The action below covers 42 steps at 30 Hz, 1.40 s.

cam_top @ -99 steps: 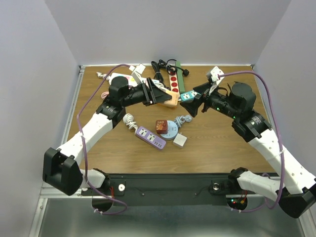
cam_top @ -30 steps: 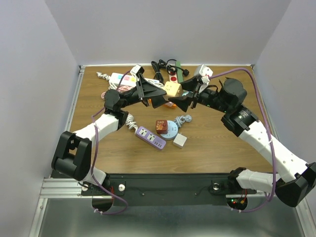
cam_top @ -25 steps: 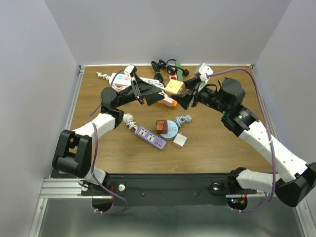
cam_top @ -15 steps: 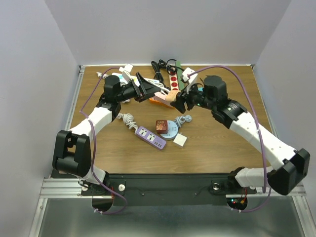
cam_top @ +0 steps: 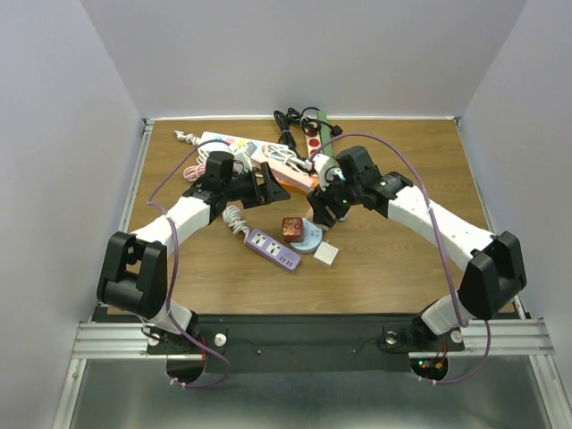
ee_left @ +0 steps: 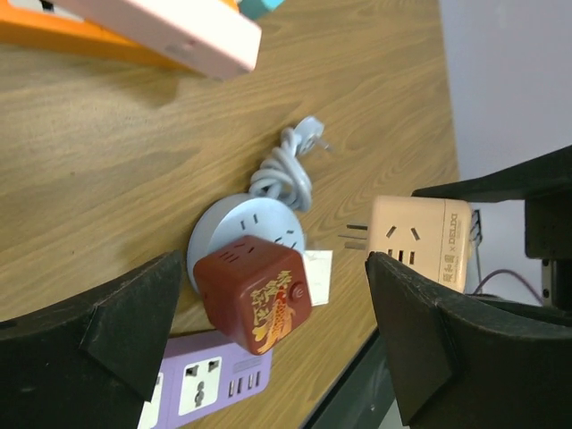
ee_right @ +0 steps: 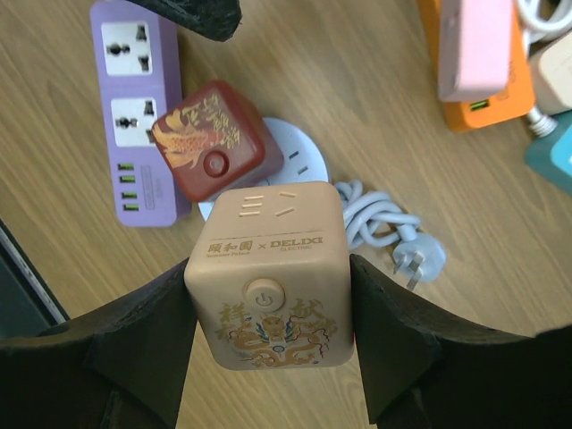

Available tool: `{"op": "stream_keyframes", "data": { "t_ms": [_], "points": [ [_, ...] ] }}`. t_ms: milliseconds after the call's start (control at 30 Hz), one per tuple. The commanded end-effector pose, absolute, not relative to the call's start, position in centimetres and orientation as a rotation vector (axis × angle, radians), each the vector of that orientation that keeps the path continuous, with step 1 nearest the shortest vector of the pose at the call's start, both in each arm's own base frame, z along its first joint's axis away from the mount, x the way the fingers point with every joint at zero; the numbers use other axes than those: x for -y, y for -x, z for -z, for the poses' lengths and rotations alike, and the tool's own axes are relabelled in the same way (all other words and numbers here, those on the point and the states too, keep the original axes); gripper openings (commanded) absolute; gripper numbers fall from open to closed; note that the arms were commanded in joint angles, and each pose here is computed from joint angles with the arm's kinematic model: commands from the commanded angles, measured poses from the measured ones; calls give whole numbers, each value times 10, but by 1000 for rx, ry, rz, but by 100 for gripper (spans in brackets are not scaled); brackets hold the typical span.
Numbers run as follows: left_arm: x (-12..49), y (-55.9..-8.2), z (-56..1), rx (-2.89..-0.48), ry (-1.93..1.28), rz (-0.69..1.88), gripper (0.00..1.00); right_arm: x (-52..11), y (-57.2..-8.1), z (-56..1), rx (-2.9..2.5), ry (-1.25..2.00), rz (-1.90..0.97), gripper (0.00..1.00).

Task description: Insert the plug

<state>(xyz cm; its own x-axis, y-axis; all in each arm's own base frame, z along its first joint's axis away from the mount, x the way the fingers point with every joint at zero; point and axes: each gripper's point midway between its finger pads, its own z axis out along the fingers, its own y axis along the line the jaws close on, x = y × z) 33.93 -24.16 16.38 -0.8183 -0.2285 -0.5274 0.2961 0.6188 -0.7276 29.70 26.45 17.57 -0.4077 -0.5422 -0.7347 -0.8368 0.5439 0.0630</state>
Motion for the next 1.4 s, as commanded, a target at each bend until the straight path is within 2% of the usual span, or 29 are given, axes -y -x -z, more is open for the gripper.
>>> {"op": "stream_keyframes", "data": {
  "t_ms": [0, 133, 333, 533, 1033, 1367],
  "points": [
    [247, -323, -144, -2305, -162, 1112, 94, -269, -294, -183, -2082, 1193, -581, 0],
    [253, -311, -130, -2351, -202, 1117, 91, -268, -293, -166, -2126, 1221, -574, 1],
    [267, -294, -112, -2406, -269, 1140, 75, -266, -297, -149, -2159, 1257, -546, 0],
    [269, -286, -99, -2447, -287, 1134, 66, -272, -295, -136, -2178, 1293, -542, 1],
    [270, -274, -82, -2504, -300, 1127, 66, -266, -296, -122, -2179, 1335, -425, 0],
    [272, -276, -77, -2516, -313, 1123, 66, -272, -295, -115, -2185, 1361, -463, 1]
  ]
}}
